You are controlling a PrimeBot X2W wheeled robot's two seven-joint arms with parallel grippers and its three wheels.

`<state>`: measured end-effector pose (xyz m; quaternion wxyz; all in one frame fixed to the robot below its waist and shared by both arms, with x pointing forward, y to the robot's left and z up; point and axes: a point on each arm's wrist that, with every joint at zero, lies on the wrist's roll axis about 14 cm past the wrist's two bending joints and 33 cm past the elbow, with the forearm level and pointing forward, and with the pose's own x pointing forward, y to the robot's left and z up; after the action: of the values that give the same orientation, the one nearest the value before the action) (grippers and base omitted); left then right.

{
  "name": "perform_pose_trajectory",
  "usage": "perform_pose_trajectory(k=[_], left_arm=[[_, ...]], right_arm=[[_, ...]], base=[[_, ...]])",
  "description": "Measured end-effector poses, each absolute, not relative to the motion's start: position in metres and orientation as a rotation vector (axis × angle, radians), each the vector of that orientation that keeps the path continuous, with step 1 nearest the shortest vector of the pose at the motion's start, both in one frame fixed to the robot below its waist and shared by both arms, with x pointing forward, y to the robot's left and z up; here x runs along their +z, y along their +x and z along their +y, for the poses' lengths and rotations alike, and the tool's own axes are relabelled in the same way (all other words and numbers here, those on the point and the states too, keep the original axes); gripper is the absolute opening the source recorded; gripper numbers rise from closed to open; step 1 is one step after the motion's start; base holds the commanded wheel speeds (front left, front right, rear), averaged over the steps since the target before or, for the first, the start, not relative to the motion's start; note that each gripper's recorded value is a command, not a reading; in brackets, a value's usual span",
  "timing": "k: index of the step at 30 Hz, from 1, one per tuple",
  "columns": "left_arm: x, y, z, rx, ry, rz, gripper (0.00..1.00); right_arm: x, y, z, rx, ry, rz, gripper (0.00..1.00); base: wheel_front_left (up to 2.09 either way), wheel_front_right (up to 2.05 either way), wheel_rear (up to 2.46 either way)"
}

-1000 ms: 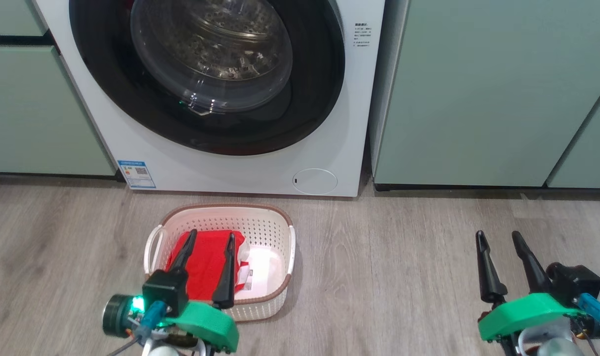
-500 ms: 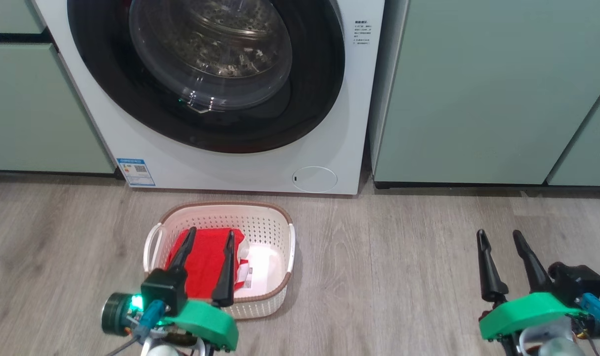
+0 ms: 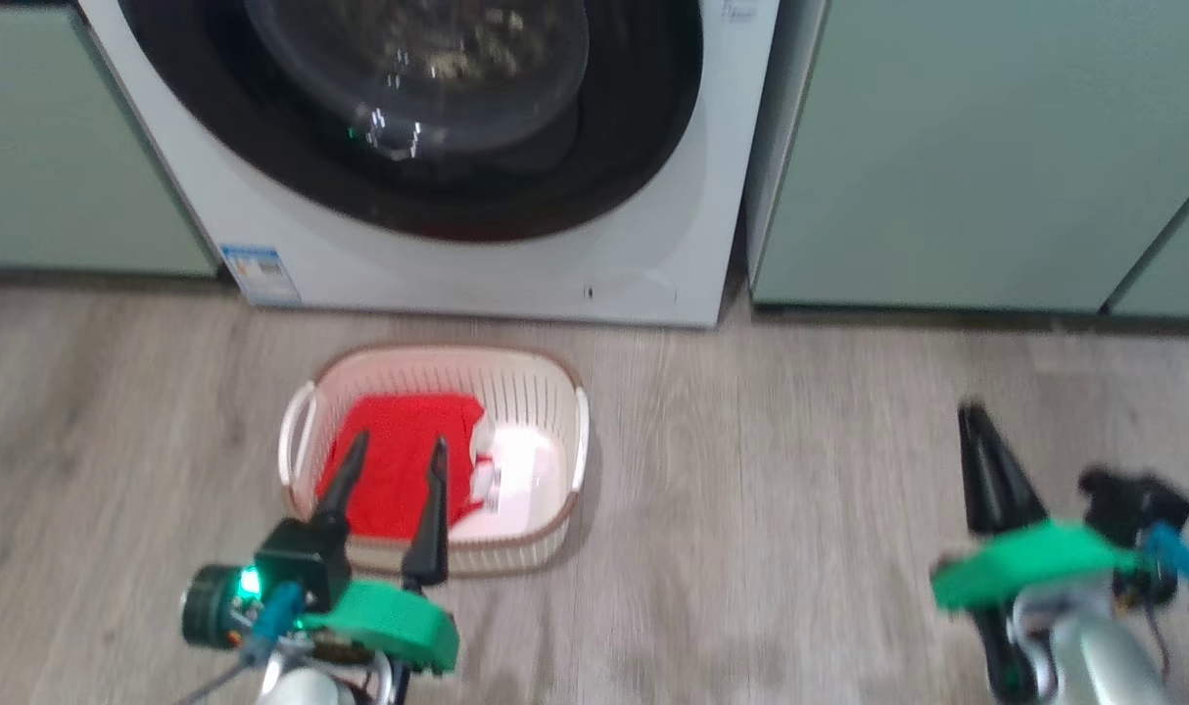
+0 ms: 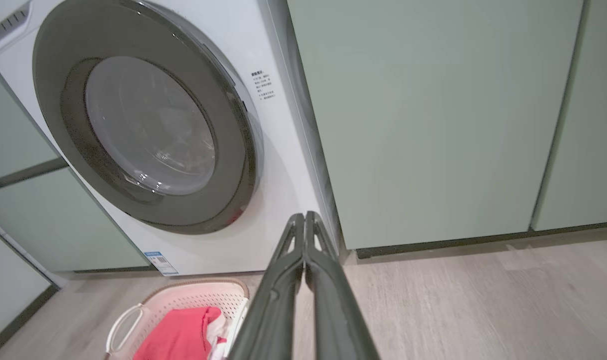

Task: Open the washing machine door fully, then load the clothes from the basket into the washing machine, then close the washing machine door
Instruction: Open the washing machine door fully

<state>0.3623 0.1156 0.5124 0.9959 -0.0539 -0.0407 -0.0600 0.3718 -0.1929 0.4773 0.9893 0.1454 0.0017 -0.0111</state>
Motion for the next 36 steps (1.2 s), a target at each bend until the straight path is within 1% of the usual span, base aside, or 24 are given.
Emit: perform_pose_trajectory(k=[3,8,13,21,26,31,36], left_arm=[[0.509,0.375,0.119,-0.112,-0.112,-0.072,1.0],[0.515,0.413,0.125,-0.112,-0.121,-0.104,1.0],[0.499,0.442,0.135,-0.1,-0.122,-0.083,1.0],[0.466,0.47,0.143,-0.096,-0.11,-0.026,1.0],[0.449,0.475,0.151,-0.079,-0.101,0.011,1.0],[0.434,0.476,0.156,-0.065,-0.095,0.045,1.0],[0.431,0.484,0.159,-0.058,-0.095,0.041,1.0]], right_arm=[[0.487,0.403,-0.188,-0.011,0.338,-0.025,0.0],[0.509,0.472,-0.176,0.022,0.421,-0.073,0.0],[0.514,0.54,-0.159,0.068,0.544,-0.037,0.0],[0.529,0.635,-0.134,0.154,0.72,0.02,0.0],[0.532,0.674,-0.112,0.227,0.809,0.105,0.0],[0.522,0.693,-0.087,0.306,0.87,0.245,0.0],[0.516,0.712,-0.087,0.304,0.883,0.283,0.0]], base=[[0.0,0.0,0.0],[0.0,0.0,0.0],[0.0,0.0,0.0],[0.0,0.0,0.0],[0.0,0.0,0.0],[0.0,0.0,0.0],[0.0,0.0,0.0]])
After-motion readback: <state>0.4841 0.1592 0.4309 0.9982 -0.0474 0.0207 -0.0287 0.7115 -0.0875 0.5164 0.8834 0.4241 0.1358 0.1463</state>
